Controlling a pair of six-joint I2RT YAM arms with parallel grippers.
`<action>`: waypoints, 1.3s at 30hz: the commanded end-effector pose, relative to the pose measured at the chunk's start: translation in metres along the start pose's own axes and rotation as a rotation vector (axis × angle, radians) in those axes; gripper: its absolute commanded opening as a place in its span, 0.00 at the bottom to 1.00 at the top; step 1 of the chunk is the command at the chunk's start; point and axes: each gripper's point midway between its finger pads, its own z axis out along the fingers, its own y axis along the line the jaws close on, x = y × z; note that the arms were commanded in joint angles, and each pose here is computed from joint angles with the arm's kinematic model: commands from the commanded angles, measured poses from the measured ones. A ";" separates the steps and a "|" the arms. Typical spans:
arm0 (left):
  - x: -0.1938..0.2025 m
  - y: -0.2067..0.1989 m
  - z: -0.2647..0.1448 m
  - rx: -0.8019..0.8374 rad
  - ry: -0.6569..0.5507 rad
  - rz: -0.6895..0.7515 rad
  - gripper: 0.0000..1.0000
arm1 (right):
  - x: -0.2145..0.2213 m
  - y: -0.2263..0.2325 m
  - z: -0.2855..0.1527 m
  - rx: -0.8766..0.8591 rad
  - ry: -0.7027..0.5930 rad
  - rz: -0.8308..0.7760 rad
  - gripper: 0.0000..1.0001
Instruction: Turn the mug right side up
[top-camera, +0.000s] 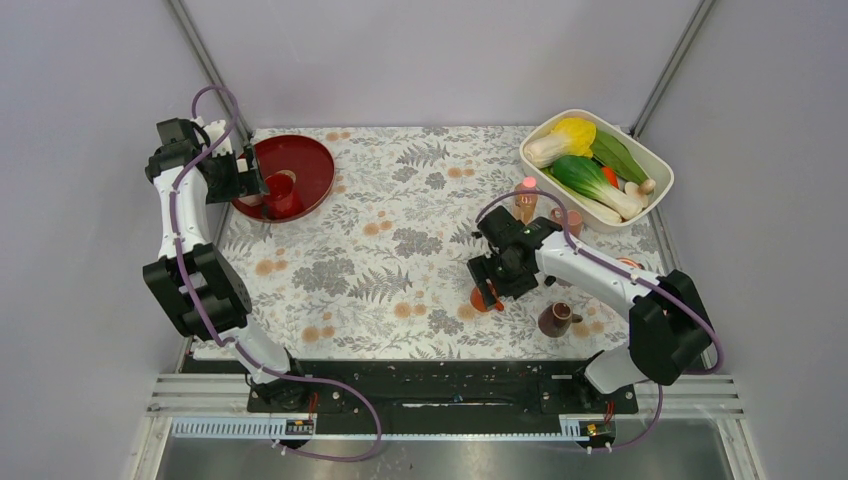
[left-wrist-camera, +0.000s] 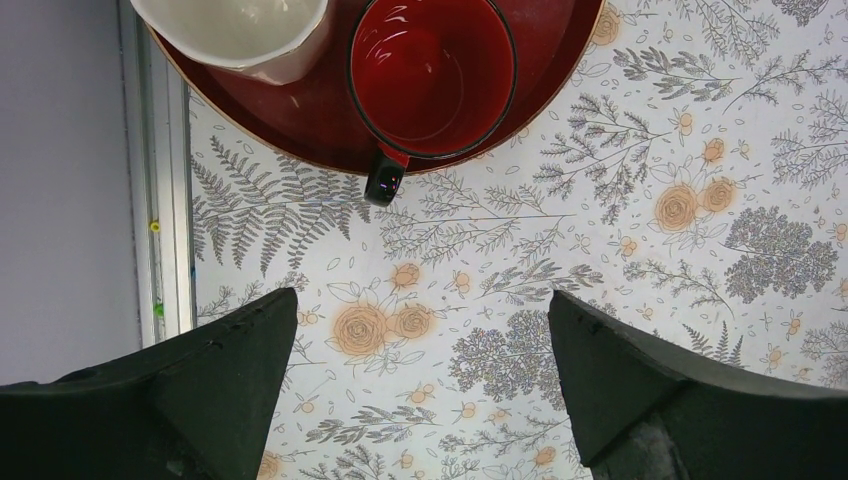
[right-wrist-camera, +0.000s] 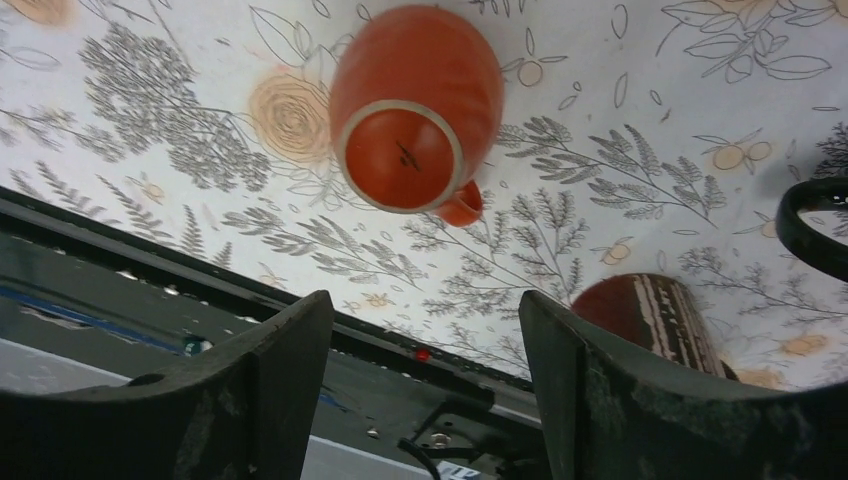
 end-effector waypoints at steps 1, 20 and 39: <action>-0.025 -0.010 -0.020 0.025 -0.092 0.052 0.99 | 0.001 -0.022 -0.006 0.103 -0.010 -0.155 0.75; -0.037 -0.020 -0.039 0.045 -0.151 0.070 0.98 | -0.021 -0.011 0.048 0.108 -0.101 -0.148 0.50; -0.034 -0.065 -0.064 0.173 -0.153 0.088 0.97 | -0.073 0.045 -0.005 -0.150 -0.352 -0.165 0.00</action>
